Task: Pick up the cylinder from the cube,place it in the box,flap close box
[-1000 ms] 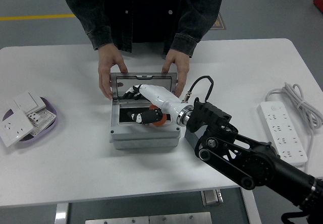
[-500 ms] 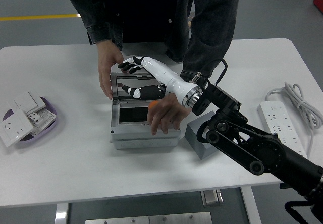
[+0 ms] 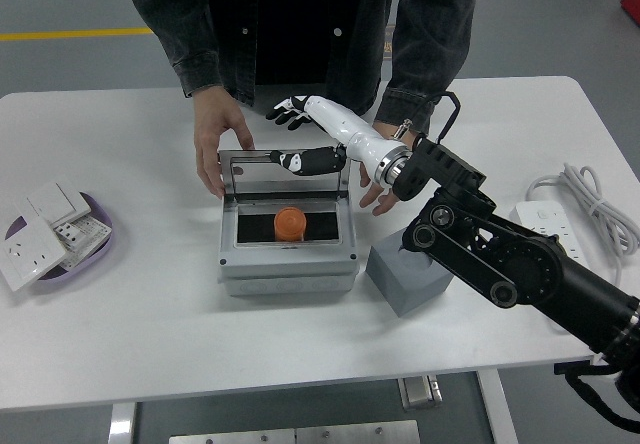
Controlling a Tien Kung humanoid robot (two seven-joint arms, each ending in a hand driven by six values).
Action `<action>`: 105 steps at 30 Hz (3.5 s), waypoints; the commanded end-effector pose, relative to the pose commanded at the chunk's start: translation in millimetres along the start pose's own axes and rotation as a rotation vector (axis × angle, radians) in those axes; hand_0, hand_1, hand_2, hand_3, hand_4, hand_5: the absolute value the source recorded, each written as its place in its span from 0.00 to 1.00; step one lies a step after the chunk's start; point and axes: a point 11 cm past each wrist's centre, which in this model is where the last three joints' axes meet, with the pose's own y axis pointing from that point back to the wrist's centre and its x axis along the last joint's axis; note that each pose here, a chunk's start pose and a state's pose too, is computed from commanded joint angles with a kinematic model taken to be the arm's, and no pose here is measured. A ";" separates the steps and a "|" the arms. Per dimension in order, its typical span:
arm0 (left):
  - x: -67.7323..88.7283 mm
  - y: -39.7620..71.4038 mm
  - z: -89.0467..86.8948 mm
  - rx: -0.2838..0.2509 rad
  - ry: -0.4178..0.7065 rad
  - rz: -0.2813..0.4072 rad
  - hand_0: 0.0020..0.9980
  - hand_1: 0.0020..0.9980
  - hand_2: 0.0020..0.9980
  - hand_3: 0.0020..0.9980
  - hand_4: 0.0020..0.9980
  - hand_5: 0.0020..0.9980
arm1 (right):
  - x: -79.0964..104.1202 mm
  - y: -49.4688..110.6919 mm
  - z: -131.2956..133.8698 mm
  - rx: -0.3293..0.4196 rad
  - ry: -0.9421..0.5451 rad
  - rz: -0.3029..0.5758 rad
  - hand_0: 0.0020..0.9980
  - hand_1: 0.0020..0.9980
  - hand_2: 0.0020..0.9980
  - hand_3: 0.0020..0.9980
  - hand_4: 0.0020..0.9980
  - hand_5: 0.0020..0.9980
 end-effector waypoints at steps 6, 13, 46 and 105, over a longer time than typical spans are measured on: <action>0.1 0.0 0.1 -0.001 -0.001 0.000 0.64 0.66 0.57 0.63 0.72 0.33 | -2.8 7.5 -3.4 0.008 0.040 -0.021 0.79 0.70 0.72 0.72 0.73 0.24; 0.6 0.1 0.6 -0.002 -0.001 0.001 0.64 0.66 0.57 0.63 0.72 0.33 | -12.8 22.5 -0.5 0.010 0.046 -0.068 0.78 0.69 0.72 0.72 0.73 0.24; 2.5 0.2 -0.2 0.000 0.003 0.004 0.64 0.66 0.57 0.63 0.72 0.32 | -5.0 30.5 11.9 -0.010 0.040 -0.049 0.75 0.67 0.71 0.72 0.71 0.25; 3.2 0.0 -2.5 0.001 0.006 0.006 0.64 0.66 0.57 0.63 0.72 0.32 | -10.7 74.0 26.2 -0.050 -0.075 -0.174 0.73 0.67 0.71 0.72 0.62 0.31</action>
